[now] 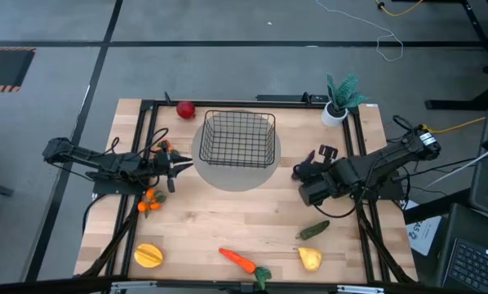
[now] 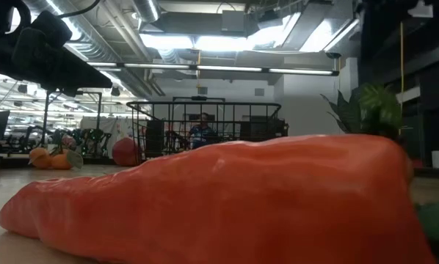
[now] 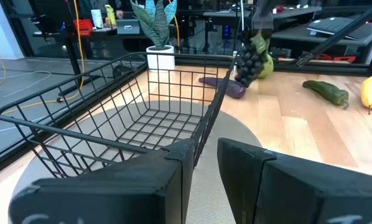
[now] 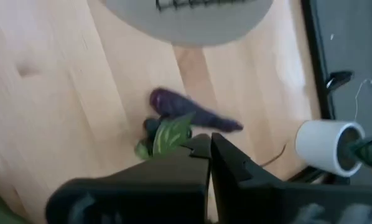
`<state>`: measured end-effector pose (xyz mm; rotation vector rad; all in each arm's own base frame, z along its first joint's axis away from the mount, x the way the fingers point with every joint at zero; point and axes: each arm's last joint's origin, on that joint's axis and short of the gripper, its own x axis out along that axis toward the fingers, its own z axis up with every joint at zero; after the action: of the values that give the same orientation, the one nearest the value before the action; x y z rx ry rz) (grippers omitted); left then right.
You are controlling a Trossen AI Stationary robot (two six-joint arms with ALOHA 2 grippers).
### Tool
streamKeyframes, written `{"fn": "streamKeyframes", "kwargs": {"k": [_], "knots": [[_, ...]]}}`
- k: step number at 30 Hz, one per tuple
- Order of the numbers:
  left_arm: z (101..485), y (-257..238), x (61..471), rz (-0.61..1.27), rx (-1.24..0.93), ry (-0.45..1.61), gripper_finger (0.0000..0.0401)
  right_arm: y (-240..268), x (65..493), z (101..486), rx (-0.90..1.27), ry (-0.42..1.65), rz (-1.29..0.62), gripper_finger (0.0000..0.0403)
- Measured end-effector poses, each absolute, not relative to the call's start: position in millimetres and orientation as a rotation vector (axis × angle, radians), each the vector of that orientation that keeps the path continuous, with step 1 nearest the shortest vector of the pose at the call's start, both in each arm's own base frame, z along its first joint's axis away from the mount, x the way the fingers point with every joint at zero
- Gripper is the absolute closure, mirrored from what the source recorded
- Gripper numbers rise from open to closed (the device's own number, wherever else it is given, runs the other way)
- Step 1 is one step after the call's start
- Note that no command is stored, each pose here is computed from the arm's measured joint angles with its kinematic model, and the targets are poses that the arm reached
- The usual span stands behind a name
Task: Build produce basket
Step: Put the black grapes into the black wire basket
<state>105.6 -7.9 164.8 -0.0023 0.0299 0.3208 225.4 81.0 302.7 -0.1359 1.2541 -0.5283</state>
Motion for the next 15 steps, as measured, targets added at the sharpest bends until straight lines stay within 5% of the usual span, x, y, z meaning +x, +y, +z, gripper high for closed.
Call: {"fn": "streamKeyframes", "kwargs": {"k": [15], "knots": [[164.8, -7.9, 105.6, 0.321, -0.002, 0.030, 0.0337, 78.7, 232.3, 349.2, -0.310, 1.057, -0.536, 0.0403]]}}
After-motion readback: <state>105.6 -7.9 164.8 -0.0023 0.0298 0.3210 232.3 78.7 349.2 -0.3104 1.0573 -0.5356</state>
